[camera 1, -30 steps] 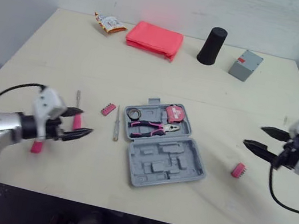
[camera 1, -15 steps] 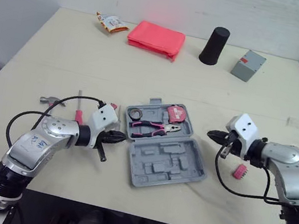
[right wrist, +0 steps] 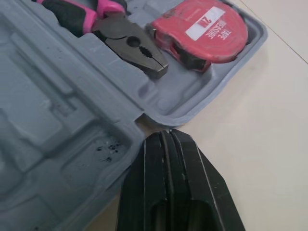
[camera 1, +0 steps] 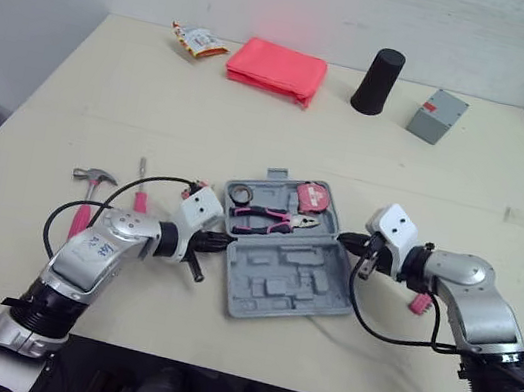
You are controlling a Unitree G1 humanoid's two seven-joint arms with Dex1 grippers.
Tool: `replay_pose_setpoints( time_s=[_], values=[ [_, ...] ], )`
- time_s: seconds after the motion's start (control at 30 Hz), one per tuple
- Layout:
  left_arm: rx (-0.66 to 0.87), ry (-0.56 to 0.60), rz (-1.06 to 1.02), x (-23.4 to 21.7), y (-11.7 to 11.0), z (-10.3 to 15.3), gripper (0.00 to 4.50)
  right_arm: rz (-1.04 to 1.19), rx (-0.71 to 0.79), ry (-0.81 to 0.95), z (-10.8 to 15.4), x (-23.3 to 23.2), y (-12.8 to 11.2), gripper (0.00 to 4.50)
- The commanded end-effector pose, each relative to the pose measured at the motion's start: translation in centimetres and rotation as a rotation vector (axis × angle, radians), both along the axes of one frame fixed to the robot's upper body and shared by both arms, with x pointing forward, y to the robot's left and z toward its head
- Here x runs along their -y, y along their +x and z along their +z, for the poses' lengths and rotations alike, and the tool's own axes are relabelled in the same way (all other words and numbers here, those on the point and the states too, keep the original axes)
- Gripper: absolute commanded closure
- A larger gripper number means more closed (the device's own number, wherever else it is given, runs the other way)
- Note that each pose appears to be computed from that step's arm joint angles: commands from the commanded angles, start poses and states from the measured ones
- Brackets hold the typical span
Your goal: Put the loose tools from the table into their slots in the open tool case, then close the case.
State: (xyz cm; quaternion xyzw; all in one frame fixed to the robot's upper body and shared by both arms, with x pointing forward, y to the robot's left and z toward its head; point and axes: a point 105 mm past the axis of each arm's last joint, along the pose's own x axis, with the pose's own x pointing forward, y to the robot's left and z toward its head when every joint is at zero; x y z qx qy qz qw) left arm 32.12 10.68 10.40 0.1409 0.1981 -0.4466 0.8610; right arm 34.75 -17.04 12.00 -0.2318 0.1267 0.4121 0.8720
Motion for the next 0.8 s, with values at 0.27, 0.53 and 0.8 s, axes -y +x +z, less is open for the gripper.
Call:
replay_pose_setpoints(
  time_s=[0.27,0.53,0.8],
  values=[
    [0.066,0.042,-0.226,1.4,-1.9,0.1,4.43,0.194,-0.087,0.079,0.5,-2.0,-5.8,4.5],
    [0.048,0.033,-0.28,2.0,-3.1,-0.4,4.43,0.178,-0.155,0.092,-0.2,-1.4,-8.1,4.5],
    [0.04,0.047,-0.282,1.4,-4.1,-0.9,4.43,0.119,-0.141,0.062,-0.4,0.0,-8.0,4.5]
  ],
)
